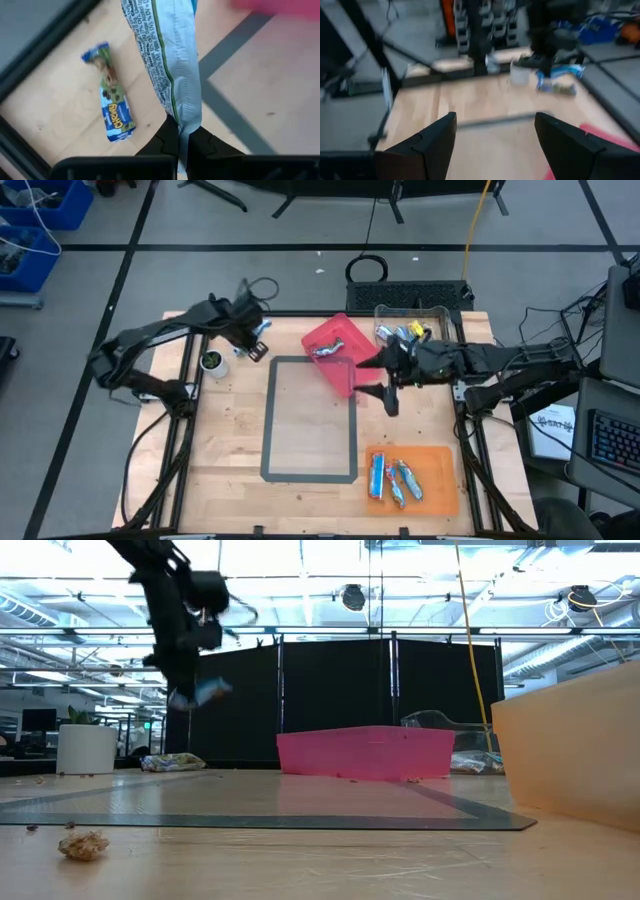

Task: Pick and place Granola Bars by type
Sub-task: Put the blue granola bar into the pink bin

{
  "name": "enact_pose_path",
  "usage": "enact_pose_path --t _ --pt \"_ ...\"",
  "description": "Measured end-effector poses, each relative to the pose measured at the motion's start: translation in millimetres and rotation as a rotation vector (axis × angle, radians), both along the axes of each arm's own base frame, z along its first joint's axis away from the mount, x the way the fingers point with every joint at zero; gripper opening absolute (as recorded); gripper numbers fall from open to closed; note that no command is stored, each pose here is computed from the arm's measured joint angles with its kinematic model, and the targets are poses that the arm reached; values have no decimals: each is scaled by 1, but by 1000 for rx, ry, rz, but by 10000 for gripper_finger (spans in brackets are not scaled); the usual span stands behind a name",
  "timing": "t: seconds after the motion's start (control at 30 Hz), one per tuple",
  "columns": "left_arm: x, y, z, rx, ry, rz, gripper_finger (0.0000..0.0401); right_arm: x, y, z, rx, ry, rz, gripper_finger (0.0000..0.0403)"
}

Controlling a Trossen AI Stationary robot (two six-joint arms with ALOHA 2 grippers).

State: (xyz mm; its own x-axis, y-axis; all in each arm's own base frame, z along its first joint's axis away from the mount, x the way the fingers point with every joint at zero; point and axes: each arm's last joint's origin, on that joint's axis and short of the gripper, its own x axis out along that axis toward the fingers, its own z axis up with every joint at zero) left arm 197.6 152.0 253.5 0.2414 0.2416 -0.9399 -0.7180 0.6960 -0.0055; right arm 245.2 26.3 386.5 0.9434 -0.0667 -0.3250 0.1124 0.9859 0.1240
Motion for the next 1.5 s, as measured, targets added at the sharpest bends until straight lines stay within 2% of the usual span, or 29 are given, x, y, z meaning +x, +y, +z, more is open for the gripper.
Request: enact_pose_path --t 0.23,0.4,0.57,0.7,0.97,1.13,1.33,1.5 --pt "-17 -22 38 91 -169 -18 6 5 -20 15 -16 -152 -59 263" --pt "-21 -32 52 141 -258 -38 5 7 -31 24 56 -251 -35 263" --pt "-15 -39 65 188 -370 -92 5 7 -40 33 82 -345 -20 263" --pt "-1 -43 86 266 -534 -182 5 6 -48 39 119 -416 -29 263" --pt "17 -53 127 395 -859 -305 4 3 -69 40 100 -424 -69 263" --pt "23 -62 148 459 -1030 -362 4 1 -84 55 78 -433 -69 263" --pt "27 -67 159 492 -1152 -377 4 2 -98 80 33 -408 4 263" --pt "29 -69 165 492 -1229 -411 4 15 -104 85 4 -391 97 263"
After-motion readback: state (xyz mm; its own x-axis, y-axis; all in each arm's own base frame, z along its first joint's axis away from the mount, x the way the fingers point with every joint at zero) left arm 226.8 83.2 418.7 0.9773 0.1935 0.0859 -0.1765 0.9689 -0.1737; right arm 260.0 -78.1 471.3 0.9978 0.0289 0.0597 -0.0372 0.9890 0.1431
